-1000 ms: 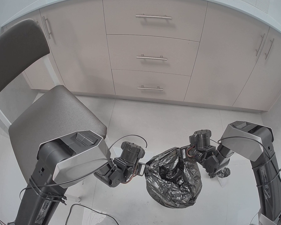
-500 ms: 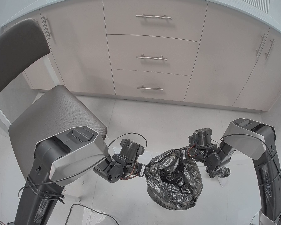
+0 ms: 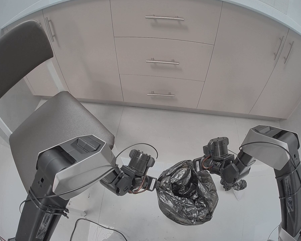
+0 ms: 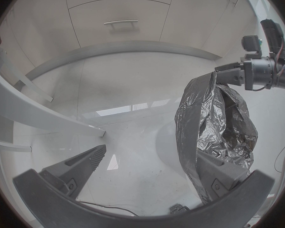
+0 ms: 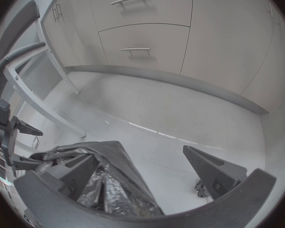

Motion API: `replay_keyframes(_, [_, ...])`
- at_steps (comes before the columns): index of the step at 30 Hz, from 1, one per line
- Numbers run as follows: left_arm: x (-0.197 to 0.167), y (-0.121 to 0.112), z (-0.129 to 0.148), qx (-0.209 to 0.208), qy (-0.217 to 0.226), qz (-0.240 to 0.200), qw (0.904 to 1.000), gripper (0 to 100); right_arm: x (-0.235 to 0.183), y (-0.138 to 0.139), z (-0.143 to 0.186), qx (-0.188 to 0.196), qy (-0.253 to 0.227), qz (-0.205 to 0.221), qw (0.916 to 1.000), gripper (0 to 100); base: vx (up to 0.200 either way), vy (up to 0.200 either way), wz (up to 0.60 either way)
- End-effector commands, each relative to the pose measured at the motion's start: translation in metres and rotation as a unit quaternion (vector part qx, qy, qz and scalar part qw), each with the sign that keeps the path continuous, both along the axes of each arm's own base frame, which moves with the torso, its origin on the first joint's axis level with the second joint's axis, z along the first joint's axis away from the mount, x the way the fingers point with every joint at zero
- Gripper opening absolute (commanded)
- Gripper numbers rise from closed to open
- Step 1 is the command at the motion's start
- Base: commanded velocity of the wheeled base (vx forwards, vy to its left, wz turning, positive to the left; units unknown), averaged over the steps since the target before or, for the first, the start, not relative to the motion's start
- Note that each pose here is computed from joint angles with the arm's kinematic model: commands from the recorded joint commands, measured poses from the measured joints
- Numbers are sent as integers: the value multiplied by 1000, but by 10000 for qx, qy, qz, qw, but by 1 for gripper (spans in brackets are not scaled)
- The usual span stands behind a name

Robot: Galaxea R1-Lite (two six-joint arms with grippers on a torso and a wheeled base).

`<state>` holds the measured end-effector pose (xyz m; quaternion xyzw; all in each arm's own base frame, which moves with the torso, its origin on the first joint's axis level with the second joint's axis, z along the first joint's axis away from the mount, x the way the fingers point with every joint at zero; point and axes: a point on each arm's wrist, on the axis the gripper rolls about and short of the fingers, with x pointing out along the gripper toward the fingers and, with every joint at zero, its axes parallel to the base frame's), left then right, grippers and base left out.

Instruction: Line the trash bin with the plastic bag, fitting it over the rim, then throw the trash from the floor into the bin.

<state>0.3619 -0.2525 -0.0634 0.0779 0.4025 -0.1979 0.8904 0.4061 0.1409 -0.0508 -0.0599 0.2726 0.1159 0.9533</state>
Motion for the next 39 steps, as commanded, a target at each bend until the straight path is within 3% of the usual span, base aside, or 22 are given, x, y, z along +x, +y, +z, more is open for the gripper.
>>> replay_keyframes(1, [-2,-3,1,-15,-8,-28,10000,100,-10,7,20,130,-90,96,9998,100,0,0,0])
replay_keyframes(20, [-6,-4,0,-132,-111,-19,9998,100,10,9,-5,87,-16,25,10000,100,0,0,0])
replay_keyframes(30, [-8,-5,-1,-123,-97,-61,9999,100,11,-3,-7,51,123,-115,9998,100,0,0,0])
replay_keyframes(39, [-22,-6,14,-379,-287,-68,9988,100,-12,10,32,399,17,-37,9992,100,0,0,0])
